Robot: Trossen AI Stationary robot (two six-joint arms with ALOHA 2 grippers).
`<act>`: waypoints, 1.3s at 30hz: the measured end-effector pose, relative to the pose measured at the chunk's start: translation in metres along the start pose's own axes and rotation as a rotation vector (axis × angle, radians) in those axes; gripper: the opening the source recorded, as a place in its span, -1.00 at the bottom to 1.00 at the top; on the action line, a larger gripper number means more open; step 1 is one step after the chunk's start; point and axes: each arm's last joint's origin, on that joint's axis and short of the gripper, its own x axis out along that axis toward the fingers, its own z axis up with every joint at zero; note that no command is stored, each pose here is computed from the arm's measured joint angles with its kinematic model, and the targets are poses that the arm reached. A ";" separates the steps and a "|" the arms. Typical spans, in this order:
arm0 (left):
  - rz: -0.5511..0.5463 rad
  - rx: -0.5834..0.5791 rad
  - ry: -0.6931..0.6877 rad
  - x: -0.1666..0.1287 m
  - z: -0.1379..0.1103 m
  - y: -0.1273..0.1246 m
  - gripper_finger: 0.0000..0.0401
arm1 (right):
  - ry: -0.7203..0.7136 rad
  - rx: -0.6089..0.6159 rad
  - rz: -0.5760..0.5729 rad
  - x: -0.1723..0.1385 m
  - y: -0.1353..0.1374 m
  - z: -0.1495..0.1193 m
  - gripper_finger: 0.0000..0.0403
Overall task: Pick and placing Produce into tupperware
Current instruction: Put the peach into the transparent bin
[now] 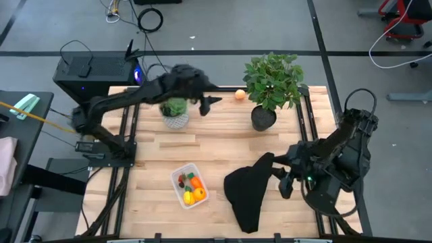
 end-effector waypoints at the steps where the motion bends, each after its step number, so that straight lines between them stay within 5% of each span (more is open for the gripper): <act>1: 0.005 0.006 0.030 0.008 0.000 0.006 0.26 | -0.003 0.007 0.006 -0.002 0.000 -0.001 -0.10; 8: 0.051 -0.056 0.196 0.051 0.013 0.049 0.40 | -0.005 0.063 0.043 -0.012 0.003 -0.009 -0.10; 13: 0.039 -0.053 0.214 0.056 0.040 0.075 0.39 | -0.007 0.085 0.057 -0.016 0.003 -0.012 -0.10; 20: 0.049 -0.043 -0.048 0.011 0.109 0.091 0.37 | -0.006 0.085 0.057 -0.016 0.003 -0.012 -0.10; 24: 0.044 -0.030 -0.346 -0.033 0.154 0.092 0.37 | -0.007 0.078 0.051 -0.016 0.002 -0.012 -0.10; 27: 0.039 -0.143 -0.513 -0.070 0.174 0.100 0.35 | -0.016 0.067 0.042 -0.016 0.001 -0.012 -0.10; 33: 0.086 -0.213 -0.524 -0.103 0.169 0.132 0.22 | -0.037 0.038 0.018 -0.016 -0.002 -0.012 -0.10; 39: 0.073 -0.294 -0.447 -0.073 0.147 0.166 0.11 | -0.053 0.037 0.002 -0.014 -0.004 -0.010 -0.10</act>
